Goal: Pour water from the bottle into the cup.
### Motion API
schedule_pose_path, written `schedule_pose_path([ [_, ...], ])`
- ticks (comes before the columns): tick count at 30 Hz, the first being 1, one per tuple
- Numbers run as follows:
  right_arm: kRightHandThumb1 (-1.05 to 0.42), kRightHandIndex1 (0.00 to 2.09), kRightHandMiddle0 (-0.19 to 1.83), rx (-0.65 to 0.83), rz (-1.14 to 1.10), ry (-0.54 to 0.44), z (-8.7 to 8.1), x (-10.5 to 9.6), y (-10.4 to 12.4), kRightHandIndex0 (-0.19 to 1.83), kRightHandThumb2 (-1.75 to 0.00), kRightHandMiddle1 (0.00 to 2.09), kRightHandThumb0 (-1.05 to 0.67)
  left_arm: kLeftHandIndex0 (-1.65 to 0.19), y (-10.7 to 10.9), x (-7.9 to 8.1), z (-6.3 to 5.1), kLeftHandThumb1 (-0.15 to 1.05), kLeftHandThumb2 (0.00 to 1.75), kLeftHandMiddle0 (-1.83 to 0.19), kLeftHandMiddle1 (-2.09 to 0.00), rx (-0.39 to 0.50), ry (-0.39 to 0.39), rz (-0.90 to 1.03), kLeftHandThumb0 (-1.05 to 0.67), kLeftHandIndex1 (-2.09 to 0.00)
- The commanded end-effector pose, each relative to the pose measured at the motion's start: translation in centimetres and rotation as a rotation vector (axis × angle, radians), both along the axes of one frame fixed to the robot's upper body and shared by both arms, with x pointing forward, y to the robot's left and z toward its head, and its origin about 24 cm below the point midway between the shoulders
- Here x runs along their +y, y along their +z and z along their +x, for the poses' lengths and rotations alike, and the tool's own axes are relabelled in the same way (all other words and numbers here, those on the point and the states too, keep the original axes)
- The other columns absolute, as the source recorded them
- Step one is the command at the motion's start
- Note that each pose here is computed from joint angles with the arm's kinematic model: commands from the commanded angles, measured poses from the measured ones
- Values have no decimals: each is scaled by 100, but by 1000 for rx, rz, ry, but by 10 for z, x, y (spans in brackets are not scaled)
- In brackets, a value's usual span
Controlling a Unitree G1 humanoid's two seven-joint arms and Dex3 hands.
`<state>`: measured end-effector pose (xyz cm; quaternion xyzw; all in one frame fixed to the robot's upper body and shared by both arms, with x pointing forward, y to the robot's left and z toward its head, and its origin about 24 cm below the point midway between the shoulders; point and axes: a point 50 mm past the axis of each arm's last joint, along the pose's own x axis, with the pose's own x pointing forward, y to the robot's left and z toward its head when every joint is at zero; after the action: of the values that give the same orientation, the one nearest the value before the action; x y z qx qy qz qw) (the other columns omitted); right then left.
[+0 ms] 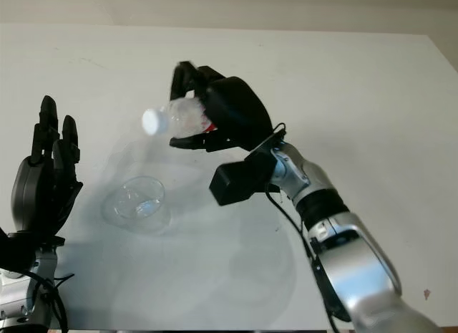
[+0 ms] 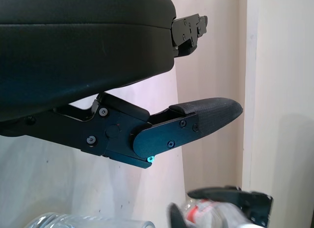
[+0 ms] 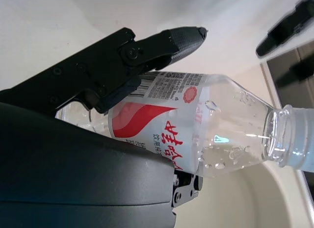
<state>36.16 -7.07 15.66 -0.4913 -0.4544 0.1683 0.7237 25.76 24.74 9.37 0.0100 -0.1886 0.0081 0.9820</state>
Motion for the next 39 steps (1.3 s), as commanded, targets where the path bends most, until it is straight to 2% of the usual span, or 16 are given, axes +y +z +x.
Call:
schedule_pose_path([
  [1,-105,209,92,-68,-23,15,2,3,9,122,-23,209,-44,19,1,-2,-1,105,69,19,0,-13,1,1,-69,0],
  [11,-105,209,86,-210,-132,60,1,10,10,116,-24,209,-46,19,-1,-5,-1,105,68,19,0,-14,20,-14,-69,0],
  [13,-105,209,86,-276,-157,66,1,9,12,117,-26,209,-47,19,-2,-5,-1,105,68,19,0,-13,18,-18,-70,0],
  [17,-105,209,89,-514,-146,88,-1,7,18,120,-33,209,-49,19,-1,-6,-1,105,67,19,0,-12,21,-14,-70,0],
  [25,-105,209,91,-677,-125,166,-2,6,31,122,-35,209,-50,19,-2,-6,0,105,67,19,0,-11,20,-21,-70,0],
  [30,-105,209,79,-753,-173,253,-6,14,35,126,-30,209,-52,19,-1,-7,0,105,66,19,0,-12,21,-18,-70,0],
  [33,-105,209,61,-768,-189,275,-7,16,36,124,-27,209,-52,19,0,-7,0,105,66,19,0,-12,21,-12,-70,0],
  [36,-105,209,44,-778,-207,298,-8,20,36,119,-22,200,-52,19,0,-8,1,105,67,19,0,-17,16,-14,-70,0],
  [39,-105,209,47,-779,-227,312,-8,22,36,119,-22,203,-50,19,1,-9,2,105,67,19,0,-18,15,-16,-71,0],
])
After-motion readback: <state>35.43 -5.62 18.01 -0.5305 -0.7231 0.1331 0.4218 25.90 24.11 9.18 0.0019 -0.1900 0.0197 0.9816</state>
